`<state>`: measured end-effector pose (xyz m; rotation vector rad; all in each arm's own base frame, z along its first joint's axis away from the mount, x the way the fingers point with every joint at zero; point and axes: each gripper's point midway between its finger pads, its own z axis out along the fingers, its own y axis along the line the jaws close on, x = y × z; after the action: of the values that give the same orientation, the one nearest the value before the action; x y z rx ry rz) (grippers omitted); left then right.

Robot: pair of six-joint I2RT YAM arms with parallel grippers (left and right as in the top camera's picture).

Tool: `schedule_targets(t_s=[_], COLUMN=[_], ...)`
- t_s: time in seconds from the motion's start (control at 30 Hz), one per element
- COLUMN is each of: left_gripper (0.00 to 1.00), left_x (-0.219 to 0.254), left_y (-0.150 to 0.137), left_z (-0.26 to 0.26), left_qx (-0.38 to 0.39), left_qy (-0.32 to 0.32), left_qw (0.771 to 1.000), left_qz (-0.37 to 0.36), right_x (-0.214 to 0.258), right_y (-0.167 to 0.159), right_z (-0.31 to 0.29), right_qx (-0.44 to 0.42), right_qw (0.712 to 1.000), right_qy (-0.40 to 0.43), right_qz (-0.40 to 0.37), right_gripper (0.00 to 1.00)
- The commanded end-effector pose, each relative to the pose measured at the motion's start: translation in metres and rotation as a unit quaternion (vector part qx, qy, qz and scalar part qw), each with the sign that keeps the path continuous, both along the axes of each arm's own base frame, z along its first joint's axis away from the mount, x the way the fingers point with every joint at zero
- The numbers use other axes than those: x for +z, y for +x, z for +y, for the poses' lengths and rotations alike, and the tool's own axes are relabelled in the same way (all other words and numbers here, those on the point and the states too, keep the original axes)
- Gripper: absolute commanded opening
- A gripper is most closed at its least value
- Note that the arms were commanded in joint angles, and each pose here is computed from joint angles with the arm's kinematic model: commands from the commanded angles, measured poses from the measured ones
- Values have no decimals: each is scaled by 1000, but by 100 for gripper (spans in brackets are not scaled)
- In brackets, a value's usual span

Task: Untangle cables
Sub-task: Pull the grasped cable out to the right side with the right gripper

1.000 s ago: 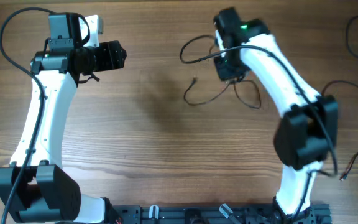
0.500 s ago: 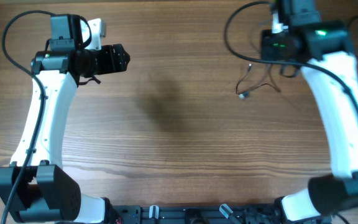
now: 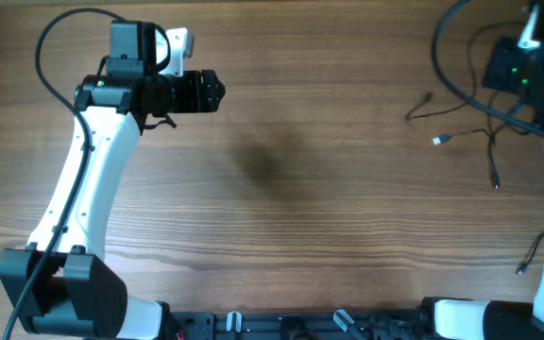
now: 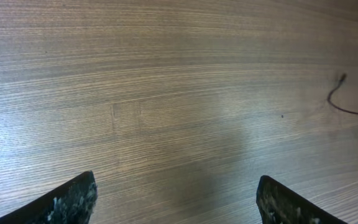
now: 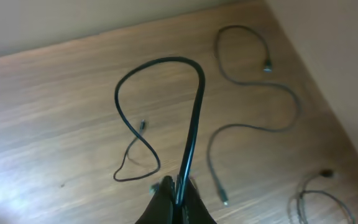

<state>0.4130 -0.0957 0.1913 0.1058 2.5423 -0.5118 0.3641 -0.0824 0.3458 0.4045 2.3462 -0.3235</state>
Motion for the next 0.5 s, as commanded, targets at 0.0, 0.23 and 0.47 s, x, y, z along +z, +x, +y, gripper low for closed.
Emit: schedule_targets(t_s=[0.0,0.23,0.47], left_gripper=[84,84,84], left_x=[8,7,4], left_y=[-3,-4,-9], left_z=[-2,-2,-3], left_qx=[-9,-8,-6], left_qy=[-1,-1,-3], left_qw=[1000,1000,1000], left_qz=[-12,-10,5], right_x=[32,45,34], right_y=[-19,-69,-82], right_z=[-47,-140,-185], right_qx=[-74,-202,-227], right_qw=[996,976,968], right_qy=[-17,22,60], right_qz=[-37,-75,-88], right_gripper=[4,4,4])
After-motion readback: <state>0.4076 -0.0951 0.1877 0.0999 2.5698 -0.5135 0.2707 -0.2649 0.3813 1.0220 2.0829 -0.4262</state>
